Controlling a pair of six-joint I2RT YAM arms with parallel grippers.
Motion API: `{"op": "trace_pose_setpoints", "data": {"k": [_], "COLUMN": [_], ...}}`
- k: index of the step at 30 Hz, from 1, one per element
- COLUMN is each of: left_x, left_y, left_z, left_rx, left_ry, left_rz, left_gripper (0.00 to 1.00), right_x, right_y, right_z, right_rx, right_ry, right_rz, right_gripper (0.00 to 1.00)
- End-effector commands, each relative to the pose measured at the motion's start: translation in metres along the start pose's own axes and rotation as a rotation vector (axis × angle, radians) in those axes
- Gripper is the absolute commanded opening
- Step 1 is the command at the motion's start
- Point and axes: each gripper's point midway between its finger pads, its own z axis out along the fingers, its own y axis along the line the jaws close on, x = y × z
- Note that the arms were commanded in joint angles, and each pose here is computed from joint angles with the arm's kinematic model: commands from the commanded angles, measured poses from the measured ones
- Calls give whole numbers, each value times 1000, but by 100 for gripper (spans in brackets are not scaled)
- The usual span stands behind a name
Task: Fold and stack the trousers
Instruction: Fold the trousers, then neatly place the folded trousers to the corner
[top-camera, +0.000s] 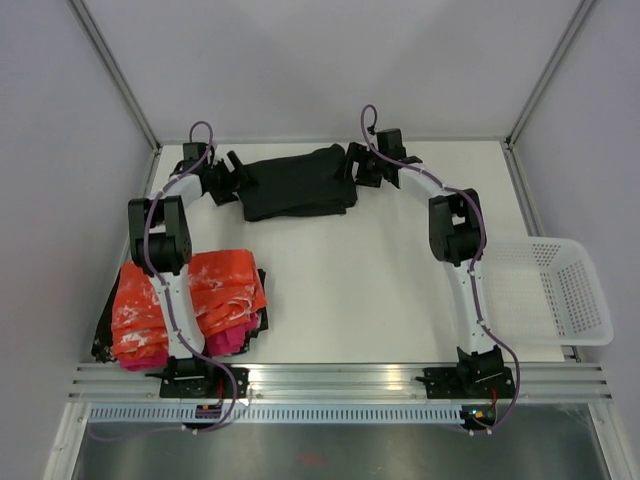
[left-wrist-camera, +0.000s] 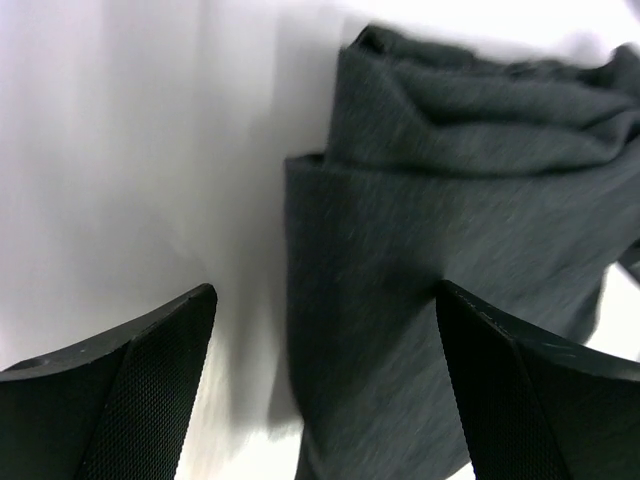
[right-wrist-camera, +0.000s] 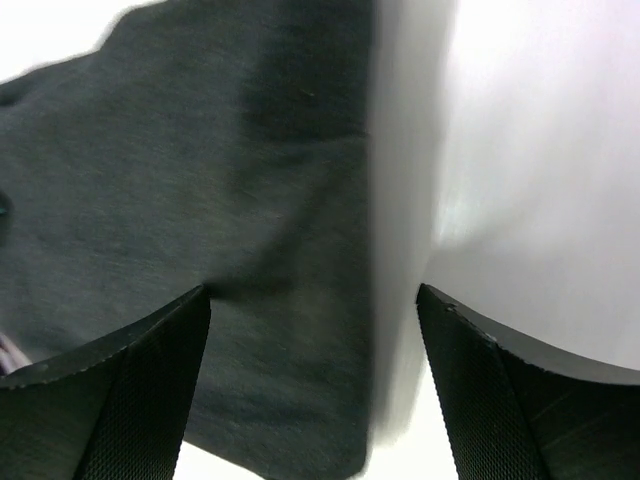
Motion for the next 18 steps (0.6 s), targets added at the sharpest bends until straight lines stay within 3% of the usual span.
{"op": "trace_pose_setpoints", "data": {"k": [1,7,10,11,12,13,14,15,16,17,18], "left_x": [-9,9,9,9,10,7,11,11,7,7,6], "left_y": [-18,-10,-13,-15,-19,-23,-24,-26,-30,-29,-27], "left_z": [17,36,36,37,36,36,40,42,43,46,46], "left_rx": [118,119,130,138,159,175,196,201,214,218,211], "left_ry": [-33,34,49,55,67,67,87,93,89,93,95], "left_rz": [-73,-141,-139,-143,-148,-147,-154,-157,-150,-146,-147], "left_gripper": [95,90,81,75,66,47,40,33,16,6,2], "right_x": [26,46,53,53,51,49,45,39,34,24,13], "right_y": [7,9,4,4,6,8,15,19,24,32,41], "right_z": [19,35,39,40,40,39,37,36,34,31,25], "right_rx": [-12,-8,9,10,8,0,-21,-33,-43,-60,-75], "right_ry": [57,94,105,107,103,101,96,82,74,54,31], "right_rz": [26,66,91,96,104,108,112,112,121,114,104], "right_gripper": [91,81,63,48,40,34,18,8,1,0,0]}}
